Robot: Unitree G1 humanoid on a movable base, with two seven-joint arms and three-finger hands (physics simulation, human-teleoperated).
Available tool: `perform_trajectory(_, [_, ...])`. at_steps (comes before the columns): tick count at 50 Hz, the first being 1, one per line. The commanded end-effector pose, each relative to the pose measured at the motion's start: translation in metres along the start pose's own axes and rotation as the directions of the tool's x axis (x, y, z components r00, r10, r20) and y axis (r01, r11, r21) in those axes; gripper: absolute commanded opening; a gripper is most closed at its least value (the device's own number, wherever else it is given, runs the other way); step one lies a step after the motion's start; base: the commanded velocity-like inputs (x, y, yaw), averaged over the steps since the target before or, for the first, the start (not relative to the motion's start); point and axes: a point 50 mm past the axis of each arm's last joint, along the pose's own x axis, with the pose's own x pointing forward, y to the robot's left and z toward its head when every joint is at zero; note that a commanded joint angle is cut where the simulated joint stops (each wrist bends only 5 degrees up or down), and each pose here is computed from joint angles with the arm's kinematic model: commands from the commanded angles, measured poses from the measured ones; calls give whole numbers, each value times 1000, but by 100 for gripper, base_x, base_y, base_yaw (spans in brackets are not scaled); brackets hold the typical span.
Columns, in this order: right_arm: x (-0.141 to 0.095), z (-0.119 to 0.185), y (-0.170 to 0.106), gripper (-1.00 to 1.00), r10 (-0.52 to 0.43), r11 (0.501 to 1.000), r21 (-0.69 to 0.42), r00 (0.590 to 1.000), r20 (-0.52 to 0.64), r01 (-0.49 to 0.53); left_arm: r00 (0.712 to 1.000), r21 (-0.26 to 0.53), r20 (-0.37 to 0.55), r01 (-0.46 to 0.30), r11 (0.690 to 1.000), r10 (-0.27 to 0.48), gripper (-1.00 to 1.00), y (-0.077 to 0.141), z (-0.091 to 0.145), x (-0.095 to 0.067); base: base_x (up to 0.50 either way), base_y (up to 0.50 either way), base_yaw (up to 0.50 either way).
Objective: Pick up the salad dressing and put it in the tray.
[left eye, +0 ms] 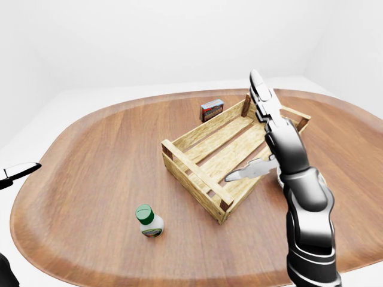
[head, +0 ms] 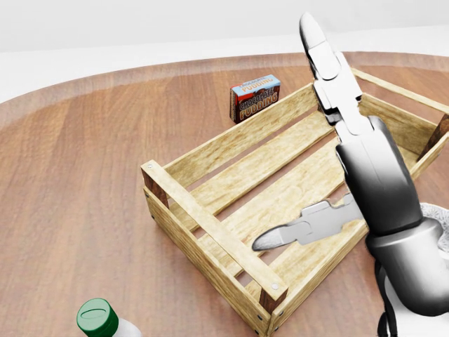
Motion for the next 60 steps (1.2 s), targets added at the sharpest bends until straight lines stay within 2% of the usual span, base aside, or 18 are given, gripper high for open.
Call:
perform_trajectory(1, [25,1,49,100,232,971,-54,973,-15,-232,1000,1,-10,0,1000,0,100,1,-2,0,0,0,0])
perform_trajectory(7, [24,-1,54,100,242,969,-43,970,-30,-243,1000,1,-11,0,1000,0,100,1,-2,0,0,0,0])
perform_trajectory(12, [26,-10,71,100,290,957,17,955,-60,-290,1000,2,-21,2,1000,-2,100,0,-5,-1,0,0,0])
perform_trajectory(16, [33,-18,92,100,352,935,71,932,-86,-347,1000,2,-14,5,1000,-5,100,0,-3,-1,0,0,0])
perform_trajectory(17, [35,-22,106,100,390,919,95,915,-101,-382,1000,2,-13,4,1000,-4,100,0,-3,-1,0,0,0])
perform_trajectory(26, [35,-29,146,100,517,853,161,844,-142,-496,1000,0,-19,1,1000,-1,100,1,-4,-1,0,0,0])
perform_trajectory(50, [11,-46,184,100,651,756,269,729,-213,-597,999,-1,-41,3,1000,-3,100,0,-10,-1,0,0,0])
perform_trajectory(60, [-2,-56,201,100,712,697,343,662,-234,-630,998,0,-58,4,1000,-4,100,0,-14,-1,0,0,0])
